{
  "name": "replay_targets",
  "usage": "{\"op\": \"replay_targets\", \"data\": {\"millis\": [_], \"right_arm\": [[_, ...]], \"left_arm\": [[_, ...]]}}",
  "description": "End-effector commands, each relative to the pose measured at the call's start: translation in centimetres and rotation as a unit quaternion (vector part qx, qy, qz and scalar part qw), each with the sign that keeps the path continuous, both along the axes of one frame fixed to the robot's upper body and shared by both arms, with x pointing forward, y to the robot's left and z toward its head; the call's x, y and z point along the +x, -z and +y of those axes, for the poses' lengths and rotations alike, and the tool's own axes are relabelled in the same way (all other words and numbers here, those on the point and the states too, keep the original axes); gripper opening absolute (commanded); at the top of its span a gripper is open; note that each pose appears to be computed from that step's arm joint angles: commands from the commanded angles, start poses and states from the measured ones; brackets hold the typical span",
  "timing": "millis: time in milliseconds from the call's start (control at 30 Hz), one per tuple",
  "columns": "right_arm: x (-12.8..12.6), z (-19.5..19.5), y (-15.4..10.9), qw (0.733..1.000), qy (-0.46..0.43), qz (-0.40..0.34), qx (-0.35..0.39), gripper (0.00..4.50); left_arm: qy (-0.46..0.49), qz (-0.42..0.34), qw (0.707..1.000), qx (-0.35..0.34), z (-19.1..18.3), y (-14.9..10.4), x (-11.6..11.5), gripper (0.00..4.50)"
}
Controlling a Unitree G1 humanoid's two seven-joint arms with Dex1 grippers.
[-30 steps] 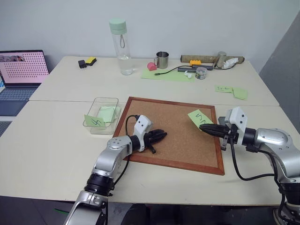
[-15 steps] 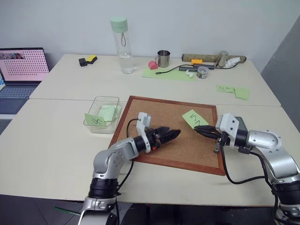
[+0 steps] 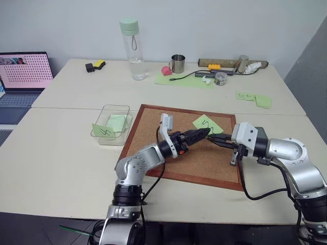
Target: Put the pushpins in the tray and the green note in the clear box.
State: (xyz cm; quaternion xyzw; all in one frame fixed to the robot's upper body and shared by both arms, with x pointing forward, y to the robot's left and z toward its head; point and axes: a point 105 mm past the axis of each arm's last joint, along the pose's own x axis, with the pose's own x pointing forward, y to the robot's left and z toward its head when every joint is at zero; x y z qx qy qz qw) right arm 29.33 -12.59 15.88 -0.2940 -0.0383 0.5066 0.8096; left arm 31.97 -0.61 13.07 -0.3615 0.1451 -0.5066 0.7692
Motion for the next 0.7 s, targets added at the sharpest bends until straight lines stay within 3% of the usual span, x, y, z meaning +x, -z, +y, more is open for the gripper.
{"op": "replay_targets", "data": {"millis": [33,100,200,300,700], "right_arm": [[-0.47,0.75,-1.12,1.000,-0.019,-0.019,0.003,0.00],[-0.47,0.75,-1.07,1.000,-0.020,-0.018,0.002,0.00],[-0.39,0.74,-0.94,1.000,-0.020,-0.016,0.001,0.00],[-0.30,0.71,-0.85,1.000,-0.019,-0.016,0.000,0.00],[-0.22,0.83,-0.66,1.000,-0.020,-0.017,0.002,0.00]], "left_arm": [[-0.007,-0.027,1.000,-0.001,-0.77,-0.83,0.68,4.42],[-0.016,-0.032,0.999,-0.005,-0.80,-1.12,1.17,4.42],[-0.019,-0.037,0.999,-0.011,-0.73,-1.35,1.48,4.05],[-0.012,-0.042,0.999,-0.011,-0.73,-1.37,1.26,3.33],[-0.014,-0.044,0.999,0.002,-0.76,-0.99,1.37,1.27]]}}
